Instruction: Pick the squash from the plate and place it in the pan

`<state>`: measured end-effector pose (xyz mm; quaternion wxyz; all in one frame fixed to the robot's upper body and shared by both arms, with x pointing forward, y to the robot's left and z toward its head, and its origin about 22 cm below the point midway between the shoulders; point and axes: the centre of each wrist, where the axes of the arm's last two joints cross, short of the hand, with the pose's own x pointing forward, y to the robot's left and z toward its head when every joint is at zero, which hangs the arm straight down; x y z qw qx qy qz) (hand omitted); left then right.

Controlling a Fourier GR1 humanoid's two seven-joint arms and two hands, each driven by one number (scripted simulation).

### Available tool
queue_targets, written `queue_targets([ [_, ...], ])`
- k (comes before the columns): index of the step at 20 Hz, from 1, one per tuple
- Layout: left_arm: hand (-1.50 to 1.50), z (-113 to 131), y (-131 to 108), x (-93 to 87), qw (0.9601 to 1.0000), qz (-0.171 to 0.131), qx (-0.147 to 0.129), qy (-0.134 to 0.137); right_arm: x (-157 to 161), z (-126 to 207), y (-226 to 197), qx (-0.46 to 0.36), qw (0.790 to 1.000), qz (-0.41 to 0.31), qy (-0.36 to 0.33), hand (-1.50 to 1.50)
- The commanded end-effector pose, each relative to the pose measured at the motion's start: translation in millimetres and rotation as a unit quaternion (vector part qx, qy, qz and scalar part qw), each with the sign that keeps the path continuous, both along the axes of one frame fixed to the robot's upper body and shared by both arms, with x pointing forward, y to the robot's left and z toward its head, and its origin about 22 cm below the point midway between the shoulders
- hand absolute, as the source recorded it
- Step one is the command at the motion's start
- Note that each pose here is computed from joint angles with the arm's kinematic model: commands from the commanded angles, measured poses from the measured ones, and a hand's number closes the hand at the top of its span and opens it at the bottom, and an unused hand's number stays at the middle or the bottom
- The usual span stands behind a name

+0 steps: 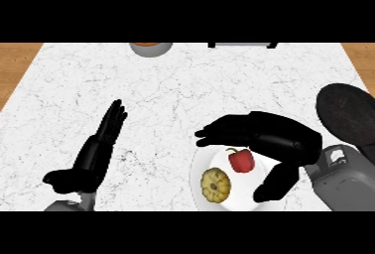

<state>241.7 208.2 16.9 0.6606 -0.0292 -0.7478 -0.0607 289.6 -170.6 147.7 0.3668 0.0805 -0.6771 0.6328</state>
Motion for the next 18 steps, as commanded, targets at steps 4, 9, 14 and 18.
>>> queue_targets([
  [4,0.0,-7.3,-1.6,6.5,0.9999,0.012,0.003,-0.005,-16.3,13.1,49.8,-0.146,0.988,0.032,-0.047,-1.5],
  [9,0.0,-9.9,-9.0,8.0,1.0,-0.002,-0.005,0.001,-38.3,-16.8,86.7,-0.288,0.952,0.053,-0.094,-1.5],
  [14,0.0,-3.9,-12.3,-0.1,1.0,0.004,-0.001,-0.002,-38.5,-36.9,95.0,-0.378,0.916,0.074,-0.115,-1.5],
  [18,0.0,3.3,0.1,0.7,1.0,0.005,-0.005,-0.003,-68.9,-66.9,106.0,-0.405,0.897,0.081,-0.158,-1.5],
])
